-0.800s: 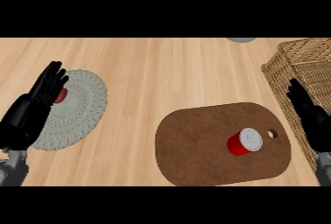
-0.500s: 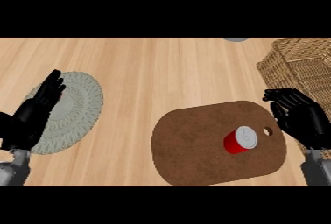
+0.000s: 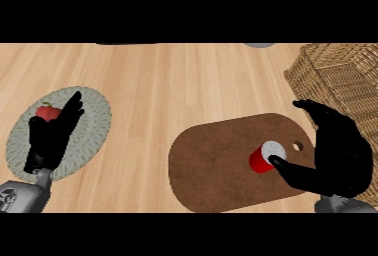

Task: Pick the can from the cutting board and place it in the basket

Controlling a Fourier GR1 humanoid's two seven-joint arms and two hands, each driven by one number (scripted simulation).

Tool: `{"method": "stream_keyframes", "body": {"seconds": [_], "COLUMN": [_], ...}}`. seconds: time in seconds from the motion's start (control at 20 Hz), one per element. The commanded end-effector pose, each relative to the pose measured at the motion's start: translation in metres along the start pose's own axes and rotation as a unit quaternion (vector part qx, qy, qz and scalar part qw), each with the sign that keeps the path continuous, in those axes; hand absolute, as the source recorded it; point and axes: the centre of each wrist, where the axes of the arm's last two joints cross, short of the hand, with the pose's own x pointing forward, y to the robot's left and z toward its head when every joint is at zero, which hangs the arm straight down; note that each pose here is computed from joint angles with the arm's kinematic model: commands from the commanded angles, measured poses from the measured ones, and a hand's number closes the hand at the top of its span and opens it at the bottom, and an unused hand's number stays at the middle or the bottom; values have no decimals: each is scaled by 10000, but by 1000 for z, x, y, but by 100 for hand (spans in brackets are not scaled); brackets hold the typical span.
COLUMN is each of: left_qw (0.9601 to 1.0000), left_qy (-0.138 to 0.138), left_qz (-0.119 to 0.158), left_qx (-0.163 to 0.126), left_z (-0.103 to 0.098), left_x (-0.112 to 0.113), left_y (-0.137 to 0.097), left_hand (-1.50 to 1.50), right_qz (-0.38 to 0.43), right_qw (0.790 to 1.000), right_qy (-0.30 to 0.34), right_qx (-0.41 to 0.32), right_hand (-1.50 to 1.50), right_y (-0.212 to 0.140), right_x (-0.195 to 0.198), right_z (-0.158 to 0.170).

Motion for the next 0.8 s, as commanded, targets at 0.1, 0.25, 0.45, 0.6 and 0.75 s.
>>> {"method": "stream_keyframes", "body": {"seconds": [0.1, 0.25, 0.45, 0.6, 0.75], "left_qw": [9999, 9995, 9996, 9997, 9998], "left_qy": [82, 198, 189, 168, 179], "left_qz": [-89, -72, -49, -73, -55], "left_qx": [121, 252, 180, 147, 19], "left_z": [-6, -5, -6, -4, -8], "left_x": [2, -7, -4, -5, -8], "left_y": [-3, 4, -2, -5, -12], "left_hand": [0, 0, 0, 0, 0], "right_qz": [2551, 3549, 3911, 3750, 3533], "right_qw": [9636, 9190, 8654, 8345, 8284], "right_qy": [777, 1430, 2248, 2746, 2866], "right_qx": [187, 954, 2183, 2961, 3268], "right_hand": [-150, -150, -150, -150, -150], "right_y": [-52, -78, -90, -89, -71], "right_x": [34, 63, 104, 129, 157], "right_z": [14, 12, -4, -13, -14]}}
